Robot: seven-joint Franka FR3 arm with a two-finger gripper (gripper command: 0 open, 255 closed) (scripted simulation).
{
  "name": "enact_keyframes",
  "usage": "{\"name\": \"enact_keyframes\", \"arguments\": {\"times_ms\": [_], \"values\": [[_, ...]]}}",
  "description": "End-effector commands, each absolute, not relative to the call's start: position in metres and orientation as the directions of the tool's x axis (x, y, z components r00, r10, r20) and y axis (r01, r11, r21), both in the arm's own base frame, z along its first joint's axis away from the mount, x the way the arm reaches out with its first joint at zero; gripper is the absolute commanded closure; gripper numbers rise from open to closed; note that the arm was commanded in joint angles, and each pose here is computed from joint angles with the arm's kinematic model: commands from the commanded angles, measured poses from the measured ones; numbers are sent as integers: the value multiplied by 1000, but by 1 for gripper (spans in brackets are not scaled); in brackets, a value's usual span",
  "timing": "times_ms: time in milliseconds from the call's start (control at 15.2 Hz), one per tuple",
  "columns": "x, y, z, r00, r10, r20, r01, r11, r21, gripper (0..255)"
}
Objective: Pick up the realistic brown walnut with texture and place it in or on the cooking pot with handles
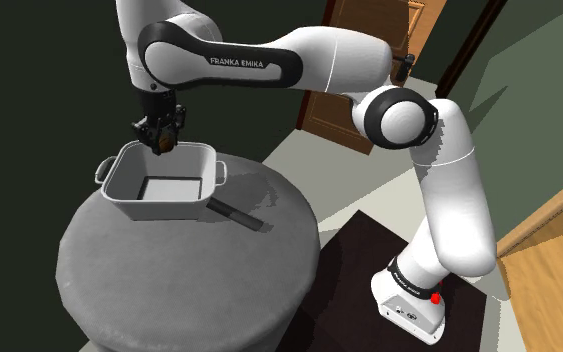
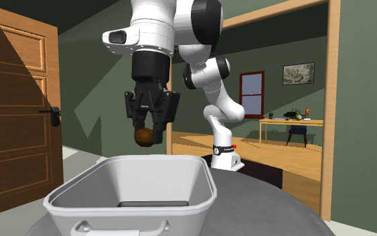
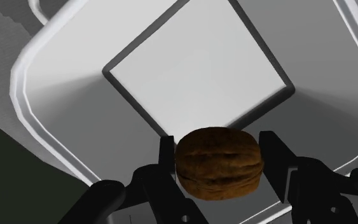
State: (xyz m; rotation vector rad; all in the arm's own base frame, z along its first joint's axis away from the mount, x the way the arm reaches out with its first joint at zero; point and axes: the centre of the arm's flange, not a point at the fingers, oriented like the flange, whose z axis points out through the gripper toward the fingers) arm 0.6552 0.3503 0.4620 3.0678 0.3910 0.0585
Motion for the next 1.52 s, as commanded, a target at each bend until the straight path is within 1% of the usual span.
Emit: {"name": "enact_keyframes", "arguments": {"times_ms": [0,528,1056,1122,1452], "values": [[656,349,452,967,252,32,250,-967,53,255],[656,349,410,967,252,32,250,-967,53,255],[656,349,410,967,252,32,250,-967,53,255],[656,349,410,967,252,32,250,-967,53,0],[656,349,410,967,252,32,250,-967,53,0]]}}
